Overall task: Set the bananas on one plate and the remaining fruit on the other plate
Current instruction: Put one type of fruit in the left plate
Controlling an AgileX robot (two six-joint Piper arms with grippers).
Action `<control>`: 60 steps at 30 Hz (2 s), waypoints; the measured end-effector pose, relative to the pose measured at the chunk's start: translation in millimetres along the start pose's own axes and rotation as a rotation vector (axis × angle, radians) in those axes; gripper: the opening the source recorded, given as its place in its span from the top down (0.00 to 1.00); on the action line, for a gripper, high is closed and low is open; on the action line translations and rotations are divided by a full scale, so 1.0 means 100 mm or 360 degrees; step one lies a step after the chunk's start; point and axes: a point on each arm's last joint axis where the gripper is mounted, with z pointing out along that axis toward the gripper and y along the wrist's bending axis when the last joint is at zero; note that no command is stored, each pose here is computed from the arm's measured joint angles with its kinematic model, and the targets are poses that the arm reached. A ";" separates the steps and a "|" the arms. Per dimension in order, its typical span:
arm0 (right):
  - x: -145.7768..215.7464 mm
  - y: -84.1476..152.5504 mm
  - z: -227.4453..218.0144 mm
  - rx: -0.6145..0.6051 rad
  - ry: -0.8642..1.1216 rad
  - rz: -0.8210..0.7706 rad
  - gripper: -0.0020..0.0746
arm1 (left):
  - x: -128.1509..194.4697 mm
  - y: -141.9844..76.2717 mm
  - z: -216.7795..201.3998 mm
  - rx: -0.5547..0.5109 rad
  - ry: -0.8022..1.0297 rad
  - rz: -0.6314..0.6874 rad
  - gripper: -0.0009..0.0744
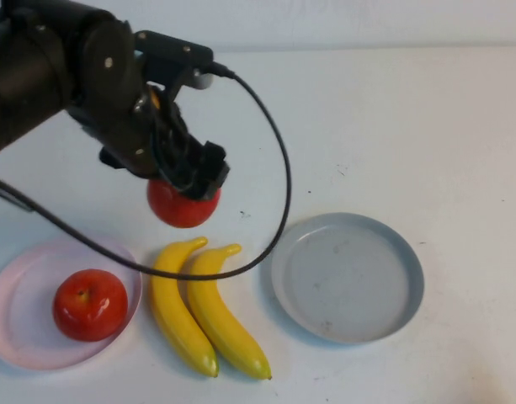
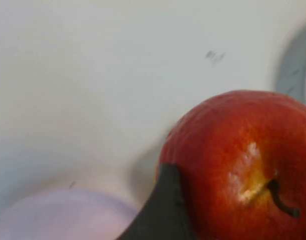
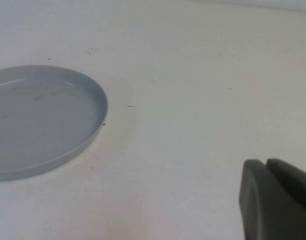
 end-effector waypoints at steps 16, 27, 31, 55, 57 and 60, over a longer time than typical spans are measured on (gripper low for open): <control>0.00 0.00 0.00 0.0000 0.0000 0.0000 0.99 | 1.23 0.91 -0.49 -0.0408 0.0134 -0.0539 0.22; 0.00 0.00 0.00 0.0000 0.0000 0.0000 0.99 | 1.48 0.99 -0.21 -0.0395 0.0213 -0.0576 0.21; 0.00 0.00 0.00 0.0000 0.0000 0.0000 0.99 | 1.50 0.97 -0.11 -0.0351 0.0217 -0.0602 0.15; 0.00 0.00 0.00 0.0000 0.0000 0.0000 0.99 | 1.49 0.92 -0.21 -0.0322 0.0100 -0.0756 0.12; 0.00 0.00 0.00 0.0000 0.0000 0.0000 0.99 | 1.49 0.91 -0.21 -0.0310 0.0102 -0.0758 0.12; 0.00 0.00 0.00 0.0000 0.0000 0.0000 0.99 | 1.49 0.91 -0.21 -0.0305 0.0109 -0.0756 0.12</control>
